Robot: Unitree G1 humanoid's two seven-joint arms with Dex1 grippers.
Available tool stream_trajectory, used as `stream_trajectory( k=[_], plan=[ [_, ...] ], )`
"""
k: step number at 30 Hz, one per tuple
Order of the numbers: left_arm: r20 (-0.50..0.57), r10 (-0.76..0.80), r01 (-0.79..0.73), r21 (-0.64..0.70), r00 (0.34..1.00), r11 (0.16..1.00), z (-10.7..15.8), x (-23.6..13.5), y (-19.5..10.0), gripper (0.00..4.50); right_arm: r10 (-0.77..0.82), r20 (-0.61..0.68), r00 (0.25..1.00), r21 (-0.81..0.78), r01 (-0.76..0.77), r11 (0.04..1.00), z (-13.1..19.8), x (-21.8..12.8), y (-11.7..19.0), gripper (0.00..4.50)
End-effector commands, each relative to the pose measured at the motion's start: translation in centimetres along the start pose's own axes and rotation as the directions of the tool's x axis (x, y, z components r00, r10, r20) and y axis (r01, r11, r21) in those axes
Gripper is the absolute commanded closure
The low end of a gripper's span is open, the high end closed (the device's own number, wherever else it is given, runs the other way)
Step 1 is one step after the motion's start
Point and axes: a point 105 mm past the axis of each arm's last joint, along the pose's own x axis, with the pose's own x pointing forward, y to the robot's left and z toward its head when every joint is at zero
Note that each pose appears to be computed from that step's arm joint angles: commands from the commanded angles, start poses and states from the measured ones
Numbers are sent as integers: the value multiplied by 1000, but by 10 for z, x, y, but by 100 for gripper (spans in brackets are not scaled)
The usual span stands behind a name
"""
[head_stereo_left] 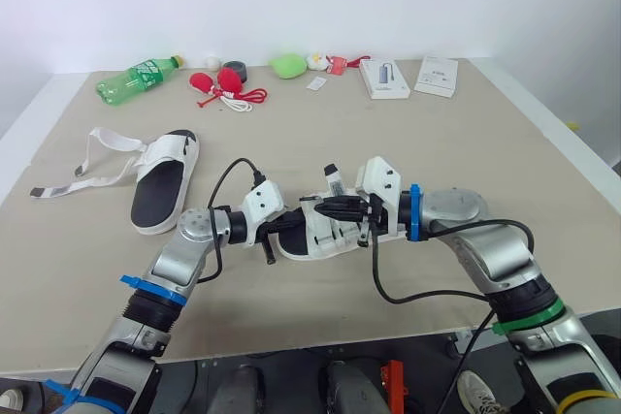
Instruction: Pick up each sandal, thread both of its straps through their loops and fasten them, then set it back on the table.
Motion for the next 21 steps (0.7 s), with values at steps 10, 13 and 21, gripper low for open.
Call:
stream_trajectory(
  k=[10, 13, 21],
  plan=[
    [3, -8, 8, -2, 1000, 1000, 0, 0, -3, 450, -39, -52, 998, -44, 37, 998, 1, 0, -21, 442],
    [4, -8, 8, -4, 1000, 1000, 0, 0, -4, 450, -35, -64, 997, -38, 33, 999, -1, 1, -22, 442],
    [5, -7, 7, -3, 1000, 1000, 1, 0, -5, 450, -100, -77, 992, -170, 85, 982, 7, -3, -32, 118]
  ],
)
